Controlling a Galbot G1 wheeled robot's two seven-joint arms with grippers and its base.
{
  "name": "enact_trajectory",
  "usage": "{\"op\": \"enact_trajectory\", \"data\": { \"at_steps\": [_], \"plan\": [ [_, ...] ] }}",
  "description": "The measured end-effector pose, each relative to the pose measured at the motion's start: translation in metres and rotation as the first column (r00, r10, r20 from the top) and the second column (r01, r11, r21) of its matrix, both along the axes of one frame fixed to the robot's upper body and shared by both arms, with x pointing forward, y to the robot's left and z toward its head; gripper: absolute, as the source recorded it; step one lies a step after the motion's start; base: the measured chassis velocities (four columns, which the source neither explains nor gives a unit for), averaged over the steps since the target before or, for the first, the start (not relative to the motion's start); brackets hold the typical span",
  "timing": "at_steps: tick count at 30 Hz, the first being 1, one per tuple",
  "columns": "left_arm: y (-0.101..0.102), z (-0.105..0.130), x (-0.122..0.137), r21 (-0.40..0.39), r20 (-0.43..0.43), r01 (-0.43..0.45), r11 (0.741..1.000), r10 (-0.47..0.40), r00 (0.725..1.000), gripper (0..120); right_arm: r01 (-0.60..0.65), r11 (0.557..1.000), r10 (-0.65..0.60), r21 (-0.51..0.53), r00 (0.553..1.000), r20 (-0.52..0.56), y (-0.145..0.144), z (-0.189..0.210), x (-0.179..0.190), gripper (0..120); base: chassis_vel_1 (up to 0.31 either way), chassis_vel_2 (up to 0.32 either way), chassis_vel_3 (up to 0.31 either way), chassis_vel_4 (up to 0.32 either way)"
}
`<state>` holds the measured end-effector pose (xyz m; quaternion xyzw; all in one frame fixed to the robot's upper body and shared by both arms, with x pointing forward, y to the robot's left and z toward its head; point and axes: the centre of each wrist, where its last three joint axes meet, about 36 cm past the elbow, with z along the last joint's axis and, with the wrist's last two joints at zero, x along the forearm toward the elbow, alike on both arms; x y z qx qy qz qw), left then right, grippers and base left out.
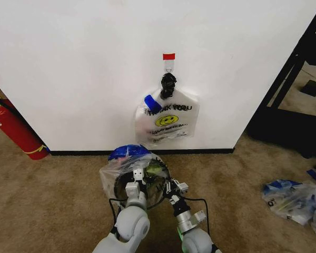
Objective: Pick up the garbage bag from the wall and place it over the trash bin.
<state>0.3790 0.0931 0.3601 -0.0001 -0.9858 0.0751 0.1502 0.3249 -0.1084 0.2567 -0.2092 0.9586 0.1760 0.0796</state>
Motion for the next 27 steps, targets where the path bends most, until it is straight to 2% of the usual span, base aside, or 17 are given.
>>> {"op": "enact_trajectory", "data": {
  "at_steps": [6,15,19,27],
  "plan": [
    [0.0,-0.002,0.018,0.02,0.003,-0.043,0.999,0.043,0.999,0,-0.023,0.999,0.024,-0.027,0.999,0.026,0.0,0.0,-0.009,0,0.0,0.0,0.0,0.0],
    [0.017,-0.003,0.022,0.048,0.008,-0.066,0.997,0.066,0.998,0,-0.018,1.0,0.018,-0.02,0.999,0.026,-0.007,0.003,-0.008,0,0.0,0.0,0.0,0.0],
    [0.018,-0.005,0.015,0.055,0.002,-0.052,0.997,0.052,0.999,0,-0.01,1.0,0.01,-0.001,1.0,0.019,-0.008,0.006,-0.005,0,0.0,0.0,0.0,0.0],
    [0.001,-0.01,0.0,0.049,-0.022,0.023,0.999,-0.022,1.0,0,-0.035,0.999,0.035,0.018,0.999,0.013,-0.003,0.005,-0.006,0,0.0,0.0,0.0,0.0]
  ]
}}
